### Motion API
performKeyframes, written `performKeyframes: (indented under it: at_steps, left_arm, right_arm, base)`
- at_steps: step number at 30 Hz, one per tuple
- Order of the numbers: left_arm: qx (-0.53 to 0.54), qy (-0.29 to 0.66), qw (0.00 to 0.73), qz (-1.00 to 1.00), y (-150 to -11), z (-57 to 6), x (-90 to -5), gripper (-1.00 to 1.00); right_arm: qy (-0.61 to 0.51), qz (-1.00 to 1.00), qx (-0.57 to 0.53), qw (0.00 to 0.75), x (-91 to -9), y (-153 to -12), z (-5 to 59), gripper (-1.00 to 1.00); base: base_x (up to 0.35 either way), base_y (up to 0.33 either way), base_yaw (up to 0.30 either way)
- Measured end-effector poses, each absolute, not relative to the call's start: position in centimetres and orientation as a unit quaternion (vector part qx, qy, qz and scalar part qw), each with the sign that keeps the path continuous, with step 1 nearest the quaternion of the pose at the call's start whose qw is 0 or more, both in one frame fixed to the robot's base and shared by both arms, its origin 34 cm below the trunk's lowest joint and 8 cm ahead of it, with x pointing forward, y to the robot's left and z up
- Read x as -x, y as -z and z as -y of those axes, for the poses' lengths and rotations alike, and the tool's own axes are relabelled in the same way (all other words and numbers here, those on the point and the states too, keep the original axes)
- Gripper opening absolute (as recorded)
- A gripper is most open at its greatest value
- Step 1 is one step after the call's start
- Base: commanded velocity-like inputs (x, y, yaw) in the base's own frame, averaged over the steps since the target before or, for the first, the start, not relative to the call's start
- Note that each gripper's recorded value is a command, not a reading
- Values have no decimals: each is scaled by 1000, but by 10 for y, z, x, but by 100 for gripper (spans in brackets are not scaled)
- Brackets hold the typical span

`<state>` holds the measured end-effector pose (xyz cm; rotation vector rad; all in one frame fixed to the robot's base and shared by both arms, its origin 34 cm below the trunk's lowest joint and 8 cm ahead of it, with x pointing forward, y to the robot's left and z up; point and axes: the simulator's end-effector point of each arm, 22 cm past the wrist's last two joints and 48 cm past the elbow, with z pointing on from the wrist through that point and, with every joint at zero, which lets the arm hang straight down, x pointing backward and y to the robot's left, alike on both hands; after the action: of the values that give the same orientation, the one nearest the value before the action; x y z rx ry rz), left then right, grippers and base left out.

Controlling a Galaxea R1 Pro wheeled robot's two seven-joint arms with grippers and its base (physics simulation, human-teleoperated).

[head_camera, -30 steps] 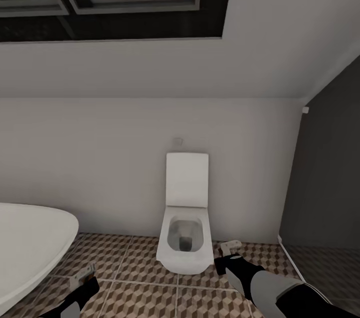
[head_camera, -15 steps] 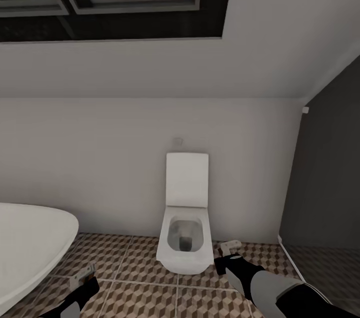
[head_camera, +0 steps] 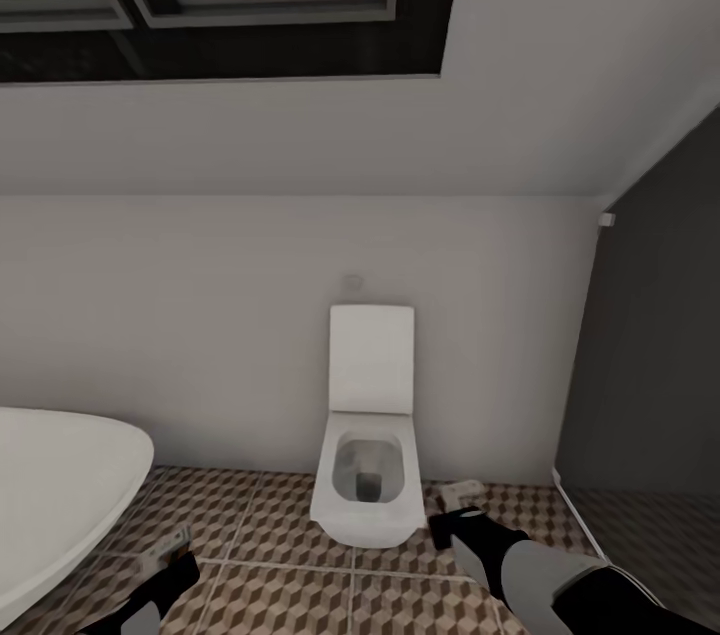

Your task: Take the four mousetraps from the cabinet in the bathroom and place them on the bathroom floor. Make sure all four end up on the same floor surface, and ensure that at least two of them are either under or directly next to the same bathroom sink.

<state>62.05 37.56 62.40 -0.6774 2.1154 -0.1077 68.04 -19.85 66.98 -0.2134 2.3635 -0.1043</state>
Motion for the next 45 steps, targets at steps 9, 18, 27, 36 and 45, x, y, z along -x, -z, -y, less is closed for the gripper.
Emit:
performKeyframes:
  at_steps: [9,18,27,36,45]
  left_arm:
    - [150,19,442,-884,-623,-356,-624,-100]
    - [121,8,442,-889,-623,-356,-624,-100]
    - [105,7,438,-893,-623,-349,-625,-100]
    - [70,27,451,-889,-649,-323,-654,-100]
    - [60,36,487,-870,-681,-316,-678,-100]
  right_arm:
    - [40,-924,82,372,-680,-669,199,-100]
    - [41,-922,71,379,-682,-671,206,-100]
    - [30,-922,12,385,-685,-672,230,-100]
    - [30,-922,11,387,-685,-673,230,-100]
    - [31,-922,13,386,-685,-672,229,-100]
  base:
    - [0,0,-165]
    - [0,0,-6]
    - [0,0,0]
    - [0,0,0]
    - [0,0,0]
